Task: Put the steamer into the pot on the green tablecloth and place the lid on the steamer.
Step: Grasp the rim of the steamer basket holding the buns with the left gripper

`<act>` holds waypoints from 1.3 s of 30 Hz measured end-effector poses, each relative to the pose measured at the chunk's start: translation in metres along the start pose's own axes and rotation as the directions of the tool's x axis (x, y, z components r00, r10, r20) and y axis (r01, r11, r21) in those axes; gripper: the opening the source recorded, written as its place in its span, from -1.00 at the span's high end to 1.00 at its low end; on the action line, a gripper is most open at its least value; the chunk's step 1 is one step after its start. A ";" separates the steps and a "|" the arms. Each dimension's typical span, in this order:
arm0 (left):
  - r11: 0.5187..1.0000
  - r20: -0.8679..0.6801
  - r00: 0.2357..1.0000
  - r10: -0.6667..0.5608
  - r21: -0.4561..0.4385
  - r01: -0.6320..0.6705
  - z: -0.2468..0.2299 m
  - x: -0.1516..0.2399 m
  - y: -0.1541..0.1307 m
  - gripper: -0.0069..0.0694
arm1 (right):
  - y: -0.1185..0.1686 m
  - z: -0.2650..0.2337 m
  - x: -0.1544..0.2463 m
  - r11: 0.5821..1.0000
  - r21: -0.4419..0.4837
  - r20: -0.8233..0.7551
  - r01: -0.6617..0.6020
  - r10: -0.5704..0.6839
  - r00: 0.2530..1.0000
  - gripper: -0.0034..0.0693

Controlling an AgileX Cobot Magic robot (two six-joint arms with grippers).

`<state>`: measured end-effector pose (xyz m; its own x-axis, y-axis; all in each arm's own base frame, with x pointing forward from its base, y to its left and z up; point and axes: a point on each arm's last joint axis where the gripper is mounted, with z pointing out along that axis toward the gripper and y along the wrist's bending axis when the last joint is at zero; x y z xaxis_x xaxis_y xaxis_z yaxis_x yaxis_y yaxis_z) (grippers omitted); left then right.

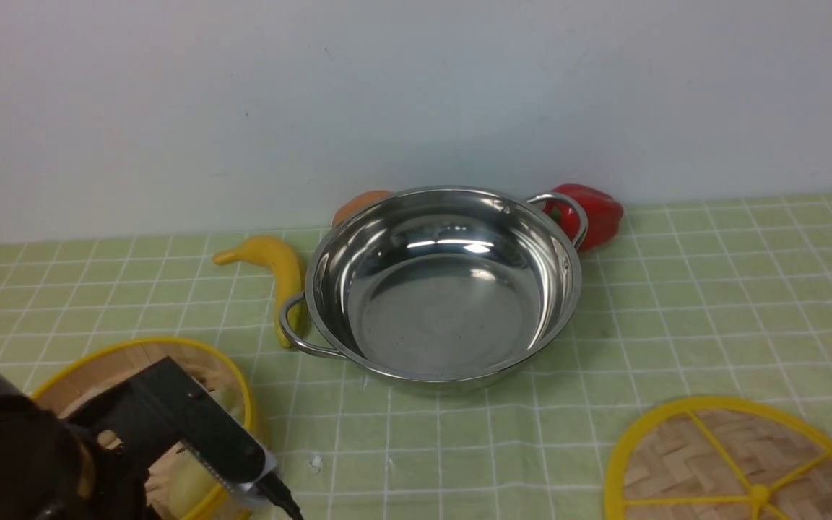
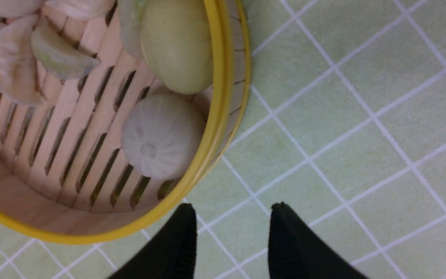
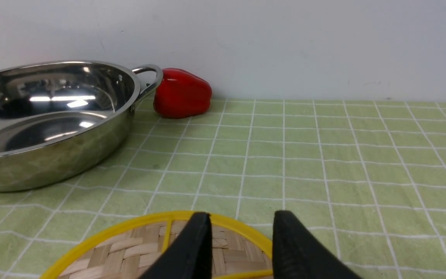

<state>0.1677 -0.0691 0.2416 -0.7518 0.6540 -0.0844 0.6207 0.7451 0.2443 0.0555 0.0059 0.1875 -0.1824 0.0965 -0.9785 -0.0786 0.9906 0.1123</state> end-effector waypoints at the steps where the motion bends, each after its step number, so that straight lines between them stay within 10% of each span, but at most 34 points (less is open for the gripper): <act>1: 1.000 -0.019 1.000 0.004 0.004 -0.004 0.003 -0.002 0.000 0.10 | 0.000 0.000 0.000 1.000 0.000 0.000 0.000 0.000 1.000 0.24; 39: 0.992 -0.056 0.991 -0.121 -0.049 0.118 0.061 -0.041 0.000 0.08 | 0.000 0.000 0.000 1.000 0.000 0.000 0.000 0.000 1.000 0.24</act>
<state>0.2116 -0.0879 0.1856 -0.8326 0.5507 -0.0587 0.5158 0.8097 0.2798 0.0555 0.0059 0.1875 -0.1824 0.0965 -0.9785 -0.0786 0.9906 0.1123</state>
